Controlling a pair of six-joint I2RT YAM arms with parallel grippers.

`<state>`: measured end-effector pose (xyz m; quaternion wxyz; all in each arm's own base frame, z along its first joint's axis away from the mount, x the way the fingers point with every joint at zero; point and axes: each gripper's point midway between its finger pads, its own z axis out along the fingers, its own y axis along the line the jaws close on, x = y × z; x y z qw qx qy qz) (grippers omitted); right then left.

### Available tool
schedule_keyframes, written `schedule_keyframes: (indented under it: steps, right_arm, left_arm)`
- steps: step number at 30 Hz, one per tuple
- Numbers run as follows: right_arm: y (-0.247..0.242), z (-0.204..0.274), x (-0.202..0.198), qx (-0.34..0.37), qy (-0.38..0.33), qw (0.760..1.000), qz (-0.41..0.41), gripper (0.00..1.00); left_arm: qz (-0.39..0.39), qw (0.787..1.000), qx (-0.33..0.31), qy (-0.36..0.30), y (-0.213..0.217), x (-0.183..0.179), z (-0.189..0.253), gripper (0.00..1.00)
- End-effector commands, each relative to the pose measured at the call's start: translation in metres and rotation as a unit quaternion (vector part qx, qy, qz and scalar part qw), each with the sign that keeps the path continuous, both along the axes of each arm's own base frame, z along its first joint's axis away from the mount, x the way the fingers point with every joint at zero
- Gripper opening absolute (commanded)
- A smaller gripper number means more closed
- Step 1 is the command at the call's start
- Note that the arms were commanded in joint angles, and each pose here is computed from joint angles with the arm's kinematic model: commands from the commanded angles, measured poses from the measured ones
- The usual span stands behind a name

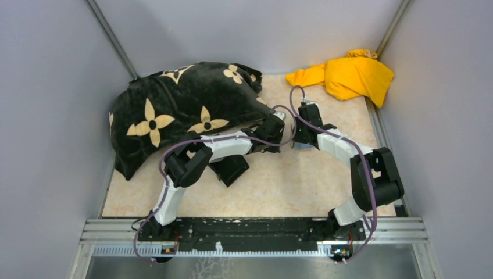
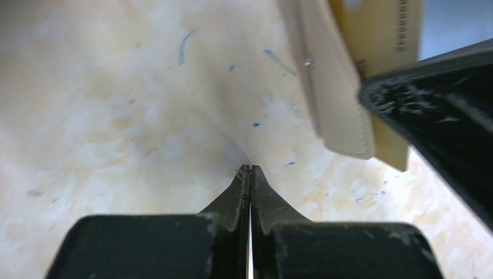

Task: Put the credit cards into the card holder
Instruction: Open the card holder at the center of the board.

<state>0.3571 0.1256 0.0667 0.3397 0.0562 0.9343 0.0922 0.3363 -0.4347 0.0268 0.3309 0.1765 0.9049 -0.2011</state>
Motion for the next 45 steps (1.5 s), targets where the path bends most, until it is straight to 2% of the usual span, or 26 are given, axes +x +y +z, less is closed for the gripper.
schedule_keyframes:
  steps: [1,10,17,30,45]
  right_arm:
    - [0.01,-0.008,-0.007,0.0,0.027,0.999,0.023,0.0]
    - [0.011,-0.015,-0.012,0.003,0.038,0.999,0.023,0.0]
    - [0.013,-0.018,-0.013,0.011,0.043,0.999,0.023,0.0]
    - [0.011,-0.022,-0.015,0.01,0.047,0.999,0.015,0.0]
    - [0.011,-0.021,-0.018,0.019,0.045,0.999,0.013,0.0]
  left_arm:
    - [0.061,0.996,0.064,0.022,0.046,-0.005,-0.012,0.0]
    - [0.086,0.992,-0.091,-0.012,0.024,0.024,0.058,0.0]
    - [0.042,0.966,-0.253,-0.011,0.005,0.037,0.117,0.0]
    - [-0.01,0.962,-0.27,0.046,-0.021,0.032,0.097,0.0]
    - [-0.004,0.971,-0.224,0.086,-0.034,0.026,0.051,0.0]
